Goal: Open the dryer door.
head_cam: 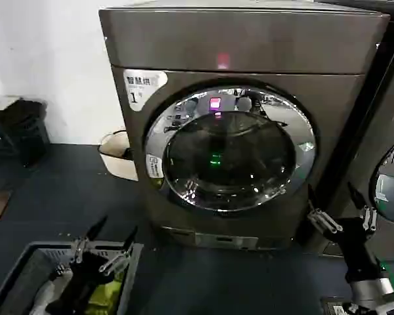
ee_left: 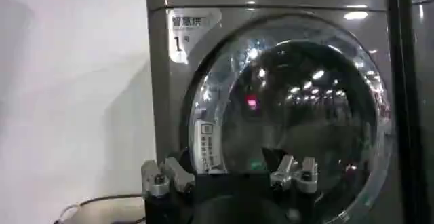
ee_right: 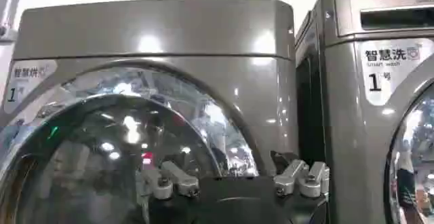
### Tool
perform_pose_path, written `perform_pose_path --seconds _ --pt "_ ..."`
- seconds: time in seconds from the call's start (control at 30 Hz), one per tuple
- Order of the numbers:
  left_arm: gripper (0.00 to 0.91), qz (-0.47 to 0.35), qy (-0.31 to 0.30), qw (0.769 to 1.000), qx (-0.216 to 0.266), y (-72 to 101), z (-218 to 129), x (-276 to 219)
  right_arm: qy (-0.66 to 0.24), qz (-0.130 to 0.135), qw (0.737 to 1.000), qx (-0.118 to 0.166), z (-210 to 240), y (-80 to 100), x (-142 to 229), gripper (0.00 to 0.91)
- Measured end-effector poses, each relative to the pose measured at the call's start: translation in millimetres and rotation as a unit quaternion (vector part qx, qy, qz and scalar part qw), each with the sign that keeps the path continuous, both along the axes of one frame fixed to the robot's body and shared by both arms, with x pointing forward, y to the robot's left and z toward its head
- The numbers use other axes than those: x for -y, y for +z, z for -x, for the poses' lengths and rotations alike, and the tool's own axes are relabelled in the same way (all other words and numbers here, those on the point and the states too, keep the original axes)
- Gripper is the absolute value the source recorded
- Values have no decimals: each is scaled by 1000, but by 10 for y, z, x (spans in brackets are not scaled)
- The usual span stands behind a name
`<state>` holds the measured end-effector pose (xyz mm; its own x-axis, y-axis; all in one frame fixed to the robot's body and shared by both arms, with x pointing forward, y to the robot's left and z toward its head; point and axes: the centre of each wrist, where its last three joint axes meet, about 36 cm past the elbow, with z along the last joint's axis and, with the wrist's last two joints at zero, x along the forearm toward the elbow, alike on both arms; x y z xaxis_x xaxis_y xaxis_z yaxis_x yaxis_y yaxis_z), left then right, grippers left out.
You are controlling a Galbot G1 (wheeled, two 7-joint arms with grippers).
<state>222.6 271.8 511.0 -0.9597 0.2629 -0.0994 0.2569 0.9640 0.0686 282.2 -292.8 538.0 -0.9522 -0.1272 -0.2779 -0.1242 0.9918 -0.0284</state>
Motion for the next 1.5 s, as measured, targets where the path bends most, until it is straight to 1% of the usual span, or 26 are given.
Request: perform_pose_path --seconds 0.07,0.17,0.27,0.37,0.5,0.63,0.73,0.87,1.0,1.13,1.37,1.5 --pt "907 3 2 1000 3 -3 -1 11 43 -2 999 -18 -36 18 18 907" --pt "907 7 3 1000 4 10 -3 34 99 22 994 -41 -144 25 47 907" --pt "907 -5 -5 1000 -1 -3 -9 36 165 47 984 -50 -323 3 85 907" --pt "907 -11 -11 1000 -5 -3 -13 43 216 57 973 -58 -522 -46 144 907" --pt "907 -17 -21 1000 -9 24 -18 41 253 82 961 -70 -792 -143 204 907" --pt "907 -36 -27 999 -12 10 -24 39 277 108 952 -77 -1024 -229 128 907" --pt "907 -36 -25 999 -14 -3 -28 37 295 116 945 -80 -1184 -301 0 907" --pt "907 -28 -19 999 -13 19 -10 52 313 128 938 -79 -1411 -359 -197 907" --pt "907 -31 -20 999 -13 -5 11 71 331 124 932 -76 -1610 -397 -399 907" --pt "907 -31 -22 999 -13 12 24 103 343 119 929 -71 -1754 -408 -554 907" --pt "907 -23 -28 999 -14 33 30 109 352 115 927 -63 -1938 -380 -761 907" --pt "907 -26 -26 999 -11 38 38 111 355 112 926 -63 -2006 -400 -856 907"
